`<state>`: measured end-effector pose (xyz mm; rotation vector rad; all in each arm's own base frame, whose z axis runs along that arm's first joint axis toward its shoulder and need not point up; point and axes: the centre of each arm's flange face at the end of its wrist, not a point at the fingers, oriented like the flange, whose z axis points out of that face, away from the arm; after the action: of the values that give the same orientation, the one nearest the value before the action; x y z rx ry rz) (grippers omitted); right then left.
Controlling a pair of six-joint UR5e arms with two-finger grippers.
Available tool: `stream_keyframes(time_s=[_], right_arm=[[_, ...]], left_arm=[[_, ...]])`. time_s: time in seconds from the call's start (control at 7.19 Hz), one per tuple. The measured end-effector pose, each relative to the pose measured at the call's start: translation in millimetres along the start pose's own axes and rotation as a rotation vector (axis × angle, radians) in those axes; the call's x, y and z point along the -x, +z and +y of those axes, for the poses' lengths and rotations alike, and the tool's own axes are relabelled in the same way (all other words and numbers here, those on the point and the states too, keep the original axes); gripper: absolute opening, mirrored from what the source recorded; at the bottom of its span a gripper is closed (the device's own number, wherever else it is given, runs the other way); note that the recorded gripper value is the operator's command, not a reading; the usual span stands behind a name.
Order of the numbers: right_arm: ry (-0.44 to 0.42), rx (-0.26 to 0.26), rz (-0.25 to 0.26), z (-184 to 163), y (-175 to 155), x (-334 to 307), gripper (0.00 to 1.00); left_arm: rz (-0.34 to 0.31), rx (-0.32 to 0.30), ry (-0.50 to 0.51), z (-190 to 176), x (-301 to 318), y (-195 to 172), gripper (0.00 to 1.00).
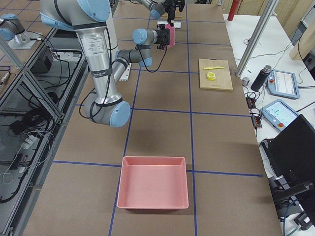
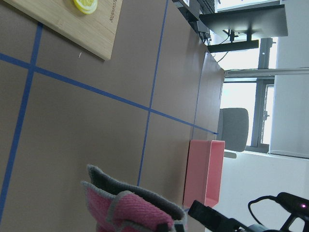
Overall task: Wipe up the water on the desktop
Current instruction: 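Extend the left gripper with the cloth while the right gripper approaches the cloth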
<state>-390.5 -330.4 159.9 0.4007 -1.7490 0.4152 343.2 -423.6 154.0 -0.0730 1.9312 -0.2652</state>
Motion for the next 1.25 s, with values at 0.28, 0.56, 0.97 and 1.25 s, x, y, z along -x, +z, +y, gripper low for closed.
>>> stream_keyframes(time_s=[0.28,0.56,0.97,1.25], right_arm=[[0.009,-0.01,-0.026,5,-2,3,0.95],[0.026,-0.011,-0.039,5,-4,1,0.94],[0.064,-0.013,-0.044,5,-5,-1,0.87],[0.085,-0.012,-0.058,4,-8,-3,0.87]], left_arm=[[0.04,0.011,-0.008,2,6,0,0.0],[0.073,0.027,-0.023,4,7,-3,0.0],[0.13,0.061,-0.046,9,8,-13,0.0],[0.162,0.08,-0.058,12,7,-18,0.0]])
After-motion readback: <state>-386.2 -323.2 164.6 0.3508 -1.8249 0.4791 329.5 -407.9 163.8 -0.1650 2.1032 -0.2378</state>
